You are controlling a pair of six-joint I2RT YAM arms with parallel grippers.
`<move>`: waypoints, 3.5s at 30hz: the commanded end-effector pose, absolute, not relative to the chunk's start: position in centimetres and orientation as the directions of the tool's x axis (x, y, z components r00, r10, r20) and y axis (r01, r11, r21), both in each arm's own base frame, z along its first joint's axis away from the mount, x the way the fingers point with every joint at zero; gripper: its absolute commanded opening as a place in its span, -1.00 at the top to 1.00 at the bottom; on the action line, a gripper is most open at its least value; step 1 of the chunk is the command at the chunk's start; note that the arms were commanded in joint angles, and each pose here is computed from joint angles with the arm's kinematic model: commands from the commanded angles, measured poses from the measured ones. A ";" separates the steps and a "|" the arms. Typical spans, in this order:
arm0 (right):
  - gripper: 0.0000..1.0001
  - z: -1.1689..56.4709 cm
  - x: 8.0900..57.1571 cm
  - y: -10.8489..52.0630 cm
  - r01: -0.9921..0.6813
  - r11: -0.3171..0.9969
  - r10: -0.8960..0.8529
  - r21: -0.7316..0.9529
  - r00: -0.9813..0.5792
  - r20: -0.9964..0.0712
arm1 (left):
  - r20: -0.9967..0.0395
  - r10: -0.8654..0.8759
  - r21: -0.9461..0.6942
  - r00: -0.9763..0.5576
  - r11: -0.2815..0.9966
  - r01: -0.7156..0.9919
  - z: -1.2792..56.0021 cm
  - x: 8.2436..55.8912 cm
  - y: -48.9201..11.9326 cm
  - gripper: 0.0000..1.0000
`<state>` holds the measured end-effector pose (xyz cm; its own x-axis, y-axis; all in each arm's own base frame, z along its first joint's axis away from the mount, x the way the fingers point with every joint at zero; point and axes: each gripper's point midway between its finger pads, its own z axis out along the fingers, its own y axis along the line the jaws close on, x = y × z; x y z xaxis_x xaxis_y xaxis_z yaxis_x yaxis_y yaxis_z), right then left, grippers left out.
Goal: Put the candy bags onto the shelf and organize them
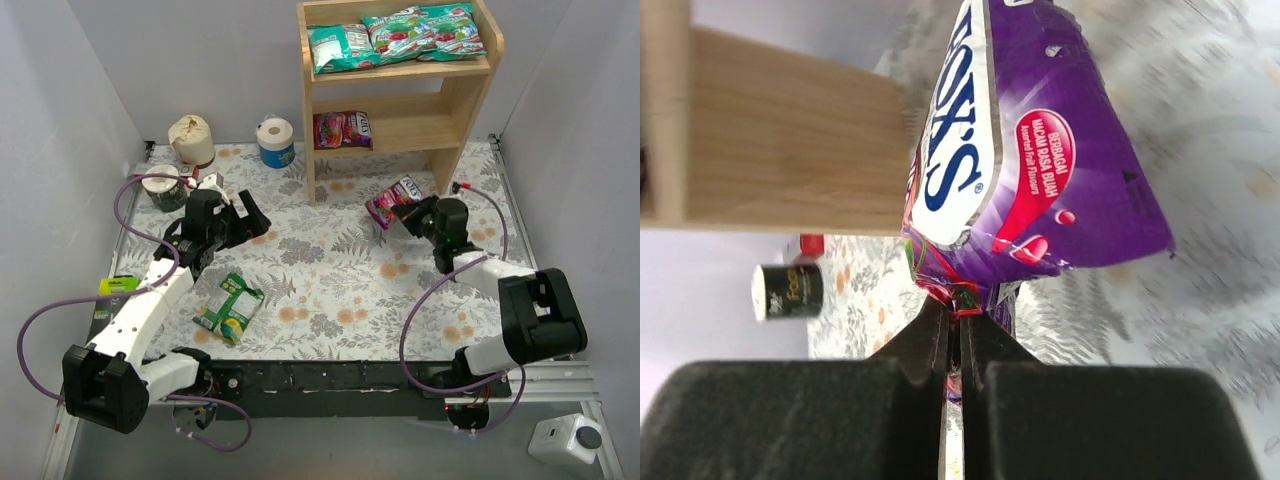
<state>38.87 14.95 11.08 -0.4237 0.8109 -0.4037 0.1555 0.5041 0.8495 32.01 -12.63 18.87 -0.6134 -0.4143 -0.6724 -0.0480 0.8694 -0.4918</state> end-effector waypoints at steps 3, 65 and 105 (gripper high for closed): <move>0.97 22.2 40.4 15.7 -0.183 0.684 0.565 0.706 -0.479 -0.672 | -0.676 -0.405 -0.493 -0.616 0.870 -0.031 19.0 31.9 -12.6 -0.96; 0.97 33.3 51.1 11.4 -0.493 0.641 0.333 0.588 -0.512 -0.792 | -0.676 -0.415 -0.495 -0.609 0.868 -0.042 18.9 31.7 -12.5 -0.96; 0.16 30.5 60.2 13.9 -0.390 0.786 0.408 0.479 -0.253 -0.877 | -0.667 -0.412 -0.479 -0.620 0.875 -0.066 18.0 31.9 -12.2 -0.96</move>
<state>60.86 13.44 28.00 -0.3447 0.3901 -0.8538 -0.3512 0.7899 0.5028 31.80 -12.64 18.35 -0.6227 -0.4121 -0.6652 -0.0516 0.8699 -0.4906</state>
